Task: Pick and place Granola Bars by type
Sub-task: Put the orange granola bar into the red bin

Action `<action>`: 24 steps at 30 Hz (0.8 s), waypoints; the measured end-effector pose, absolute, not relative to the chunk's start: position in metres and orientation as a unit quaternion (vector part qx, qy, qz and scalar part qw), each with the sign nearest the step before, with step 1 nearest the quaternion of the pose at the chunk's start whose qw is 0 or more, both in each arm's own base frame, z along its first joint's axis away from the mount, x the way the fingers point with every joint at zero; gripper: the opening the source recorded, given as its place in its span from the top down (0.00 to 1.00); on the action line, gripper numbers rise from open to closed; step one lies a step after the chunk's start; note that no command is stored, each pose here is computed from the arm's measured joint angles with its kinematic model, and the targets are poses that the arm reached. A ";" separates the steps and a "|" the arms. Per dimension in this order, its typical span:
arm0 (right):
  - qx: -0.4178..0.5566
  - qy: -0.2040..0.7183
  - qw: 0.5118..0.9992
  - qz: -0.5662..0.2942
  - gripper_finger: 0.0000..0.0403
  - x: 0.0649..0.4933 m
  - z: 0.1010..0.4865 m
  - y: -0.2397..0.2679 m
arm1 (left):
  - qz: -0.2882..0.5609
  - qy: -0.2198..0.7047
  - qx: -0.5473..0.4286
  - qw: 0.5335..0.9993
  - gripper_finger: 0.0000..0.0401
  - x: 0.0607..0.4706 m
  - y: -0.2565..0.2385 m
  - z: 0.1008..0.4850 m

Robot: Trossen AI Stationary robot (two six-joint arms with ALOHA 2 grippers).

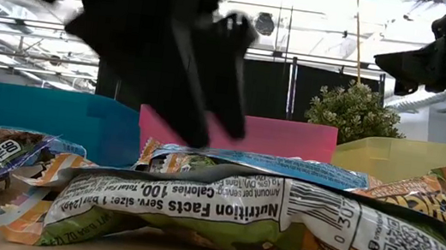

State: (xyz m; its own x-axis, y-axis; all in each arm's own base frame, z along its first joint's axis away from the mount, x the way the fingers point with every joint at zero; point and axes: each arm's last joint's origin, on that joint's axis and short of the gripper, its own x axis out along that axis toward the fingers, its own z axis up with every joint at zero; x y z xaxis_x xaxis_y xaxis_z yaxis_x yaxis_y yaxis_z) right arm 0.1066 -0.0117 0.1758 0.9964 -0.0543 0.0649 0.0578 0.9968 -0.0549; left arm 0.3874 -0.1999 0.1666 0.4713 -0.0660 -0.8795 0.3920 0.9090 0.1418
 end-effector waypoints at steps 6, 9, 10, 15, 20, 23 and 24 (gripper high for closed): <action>-0.028 -0.032 0.999 -0.028 1.00 0.107 0.176 -0.012 | -0.160 0.501 0.143 0.838 0.31 0.390 -0.202 0.165; -0.024 -0.032 0.999 -0.028 1.00 0.107 0.176 -0.012 | -0.152 0.509 0.129 0.838 0.31 0.389 -0.201 0.164; -0.024 -0.032 0.999 -0.028 1.00 0.107 0.176 -0.012 | -0.152 0.509 0.126 0.838 0.31 0.389 -0.201 0.164; -0.023 -0.032 0.999 -0.028 1.00 0.107 0.176 -0.012 | -0.152 0.518 0.117 0.834 0.31 0.384 -0.208 0.163; -0.023 -0.032 0.999 -0.028 1.00 0.107 0.176 -0.012 | -0.137 0.541 0.116 0.822 0.31 0.380 -0.210 0.169; -0.023 -0.032 0.999 -0.028 1.00 0.107 0.176 -0.012 | -0.133 0.539 0.108 0.825 0.31 0.380 -0.211 0.172; -0.023 -0.032 0.999 -0.028 1.00 0.107 0.176 -0.012 | -0.133 0.541 0.108 0.824 0.31 0.380 -0.211 0.172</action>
